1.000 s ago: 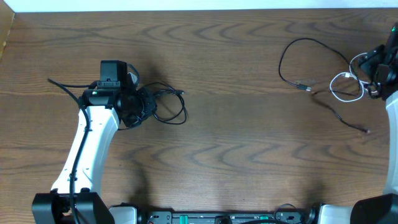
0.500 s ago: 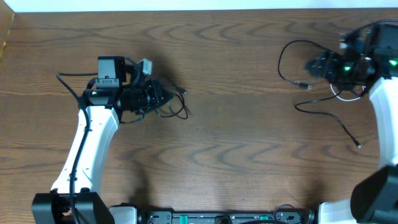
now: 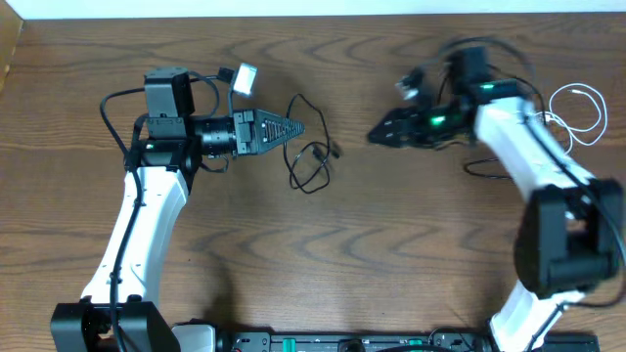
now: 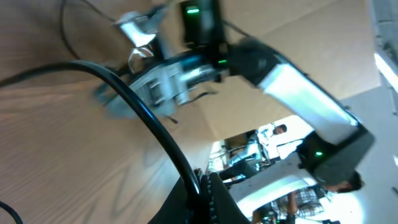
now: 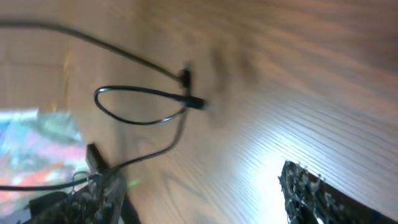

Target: Untangle cables

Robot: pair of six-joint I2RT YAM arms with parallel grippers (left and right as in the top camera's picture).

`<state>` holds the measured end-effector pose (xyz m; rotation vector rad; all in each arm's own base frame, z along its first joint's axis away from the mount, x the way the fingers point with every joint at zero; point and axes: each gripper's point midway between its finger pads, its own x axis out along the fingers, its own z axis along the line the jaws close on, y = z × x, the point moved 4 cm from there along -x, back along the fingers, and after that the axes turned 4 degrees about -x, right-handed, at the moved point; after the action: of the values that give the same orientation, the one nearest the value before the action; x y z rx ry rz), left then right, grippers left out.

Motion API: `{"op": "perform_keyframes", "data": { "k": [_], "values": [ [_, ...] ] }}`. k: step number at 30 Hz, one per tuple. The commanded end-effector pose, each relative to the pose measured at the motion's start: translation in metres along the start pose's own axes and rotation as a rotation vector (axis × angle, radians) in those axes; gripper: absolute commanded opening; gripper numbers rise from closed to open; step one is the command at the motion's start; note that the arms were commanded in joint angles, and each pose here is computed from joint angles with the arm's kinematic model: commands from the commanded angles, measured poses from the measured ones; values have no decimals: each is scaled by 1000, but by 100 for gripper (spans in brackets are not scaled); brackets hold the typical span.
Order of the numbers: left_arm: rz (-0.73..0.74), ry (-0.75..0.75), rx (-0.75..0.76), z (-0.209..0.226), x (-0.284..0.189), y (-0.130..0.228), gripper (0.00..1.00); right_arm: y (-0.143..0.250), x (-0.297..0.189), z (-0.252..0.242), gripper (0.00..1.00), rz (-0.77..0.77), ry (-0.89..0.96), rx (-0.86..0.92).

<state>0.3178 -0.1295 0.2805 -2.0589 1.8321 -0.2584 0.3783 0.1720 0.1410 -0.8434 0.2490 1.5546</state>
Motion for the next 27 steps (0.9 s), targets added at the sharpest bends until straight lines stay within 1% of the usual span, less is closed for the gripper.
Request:
{"op": "perform_keyframes", "data": {
  "k": [1,3,7,9,12,17,21,24,27],
  "values": [
    [30,54,-91,-7,1,0,7,7,34,27,77,55,-165,-66],
    [27,56,-110,-9,1,-2,7,6,55,32,72,68,-166,-105],
    [24,59,-144,-11,1,-6,7,3,92,30,70,68,-78,-70],
    [23,59,-167,-12,1,-7,7,-4,109,25,73,32,11,-60],
    [22,62,-188,-14,1,-9,8,-15,139,23,82,-50,127,-76],
    [21,63,-192,-15,1,-10,7,-16,174,58,82,-95,64,-210],
    [21,63,-211,-15,1,-10,8,-23,187,79,82,-173,81,-298],
    [22,63,-217,-15,1,-10,7,-34,190,80,83,-264,191,-327],
    [22,63,-217,-15,1,-10,8,-43,183,60,82,-357,412,-312]
  ]
}}
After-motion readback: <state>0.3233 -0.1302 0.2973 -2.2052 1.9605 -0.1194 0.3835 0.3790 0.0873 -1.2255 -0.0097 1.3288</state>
